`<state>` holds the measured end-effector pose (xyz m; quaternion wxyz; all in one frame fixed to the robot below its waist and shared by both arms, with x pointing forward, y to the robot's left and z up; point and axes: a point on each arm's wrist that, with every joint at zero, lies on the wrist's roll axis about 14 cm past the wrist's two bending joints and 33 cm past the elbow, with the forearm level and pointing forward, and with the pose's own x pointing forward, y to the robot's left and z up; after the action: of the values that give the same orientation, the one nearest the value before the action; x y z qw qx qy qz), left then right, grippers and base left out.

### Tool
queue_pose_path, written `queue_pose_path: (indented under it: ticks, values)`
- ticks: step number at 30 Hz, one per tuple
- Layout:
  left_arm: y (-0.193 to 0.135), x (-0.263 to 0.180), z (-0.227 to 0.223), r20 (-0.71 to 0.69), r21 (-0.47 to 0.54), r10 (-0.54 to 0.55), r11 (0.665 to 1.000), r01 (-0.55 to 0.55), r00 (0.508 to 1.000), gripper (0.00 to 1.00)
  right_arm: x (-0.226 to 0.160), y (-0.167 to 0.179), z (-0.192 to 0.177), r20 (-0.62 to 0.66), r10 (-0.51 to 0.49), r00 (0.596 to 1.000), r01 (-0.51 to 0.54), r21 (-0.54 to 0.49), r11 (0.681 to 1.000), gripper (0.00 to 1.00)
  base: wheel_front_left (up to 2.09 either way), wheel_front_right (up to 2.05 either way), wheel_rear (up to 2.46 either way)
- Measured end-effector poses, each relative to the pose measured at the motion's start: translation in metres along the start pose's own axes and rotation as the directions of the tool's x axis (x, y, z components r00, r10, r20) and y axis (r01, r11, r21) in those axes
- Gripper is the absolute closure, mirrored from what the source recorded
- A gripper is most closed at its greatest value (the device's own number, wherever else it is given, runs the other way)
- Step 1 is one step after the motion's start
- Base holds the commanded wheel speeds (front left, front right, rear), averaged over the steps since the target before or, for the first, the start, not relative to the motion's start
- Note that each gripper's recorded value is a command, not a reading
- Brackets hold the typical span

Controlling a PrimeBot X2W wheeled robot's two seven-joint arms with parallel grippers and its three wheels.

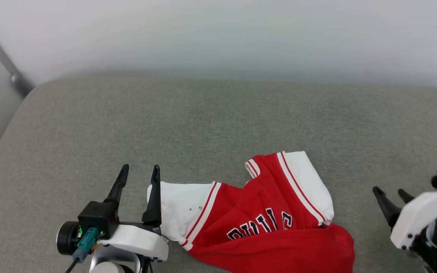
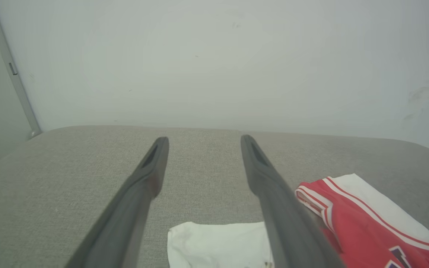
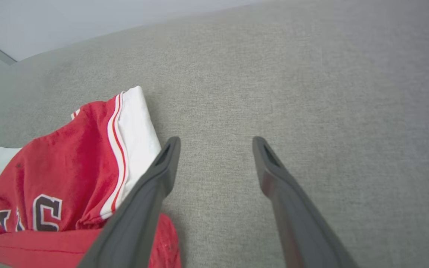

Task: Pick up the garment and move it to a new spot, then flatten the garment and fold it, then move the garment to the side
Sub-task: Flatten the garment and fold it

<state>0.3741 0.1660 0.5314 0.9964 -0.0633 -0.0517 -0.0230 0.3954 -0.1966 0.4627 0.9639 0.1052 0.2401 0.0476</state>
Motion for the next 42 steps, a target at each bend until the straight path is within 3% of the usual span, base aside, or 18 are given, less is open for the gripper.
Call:
queue_pose_path:
  ticks: [3,4,7,16,18,23,26,31,35,40,41,42]
  values:
    - [0.004,-0.001,-0.002,-0.003,-0.004,0.016,1.0,-0.016,1.0,0.0,0.02,0.012,-0.014,-0.149,0.039,0.988,-0.042,-0.016,0.999,0.0,0.0,0.0,0.0]
    - [0.006,0.001,-0.004,-0.005,-0.013,0.028,1.0,-0.028,1.0,0.0,0.036,0.026,-0.03,-0.29,0.073,0.954,-0.087,-0.036,0.996,0.0,0.0,0.0,0.0]
    - [0.007,0.003,-0.007,-0.01,-0.022,0.039,0.999,-0.039,0.999,0.0,0.049,0.037,-0.049,-0.413,0.098,0.905,-0.126,-0.043,0.991,0.0,0.0,0.0,0.0]
    - [0.021,0.008,-0.024,-0.048,-0.021,0.087,0.996,-0.088,0.995,0.0,0.077,0.054,-0.086,-0.595,0.128,0.793,-0.198,-0.054,0.979,0.0,0.0,0.0,0.0]
    - [0.023,0.008,-0.026,-0.053,-0.021,0.093,0.995,-0.094,0.994,0.0,0.078,0.056,-0.088,-0.6,0.134,0.789,-0.208,-0.055,0.977,1.0,0.0,0.0,0.0]
    - [0.021,0.01,-0.025,-0.047,-0.024,0.088,0.996,-0.089,0.995,0.0,0.075,0.062,-0.076,-0.55,0.157,0.82,-0.236,-0.075,0.969,1.0,0.0,0.0,0.0]
    - [0.014,0.012,-0.022,-0.036,-0.029,0.064,0.997,-0.065,0.997,0.0,0.072,0.054,-0.036,-0.427,0.148,0.892,-0.227,-0.139,0.964,1.0,0.0,0.0,0.0]
    - [0.005,0.016,-0.019,-0.024,-0.033,0.035,0.999,-0.036,0.999,0.0,0.056,0.022,0.018,-0.258,0.081,0.963,-0.134,-0.196,0.971,1.0,0.0,0.0,0.0]
    - [0.0,0.017,-0.02,-0.027,-0.036,0.017,0.999,-0.018,0.999,0.0,0.03,-0.03,0.007,-0.26,-0.057,0.964,0.015,-0.161,0.987,1.0,0.0,0.0,0.0]
    - [-0.006,0.019,-0.022,-0.029,-0.038,-0.001,0.999,0.0,1.0,0.0,0.003,-0.074,-0.054,-0.355,-0.168,0.92,0.165,-0.04,0.985,0.99,0.0,0.0,0.0]
    - [-0.007,0.02,-0.023,-0.031,-0.036,-0.006,0.999,0.005,0.999,0.0,0.0,-0.078,-0.068,-0.375,-0.175,0.91,0.187,-0.006,0.982,0.44,0.0,0.0,0.0]
    - [-0.007,0.02,-0.023,-0.033,-0.033,-0.01,0.999,0.009,0.999,0.0,-0.003,-0.08,-0.081,-0.394,-0.179,0.902,0.199,0.012,0.98,0.0,0.0,0.0,0.0]
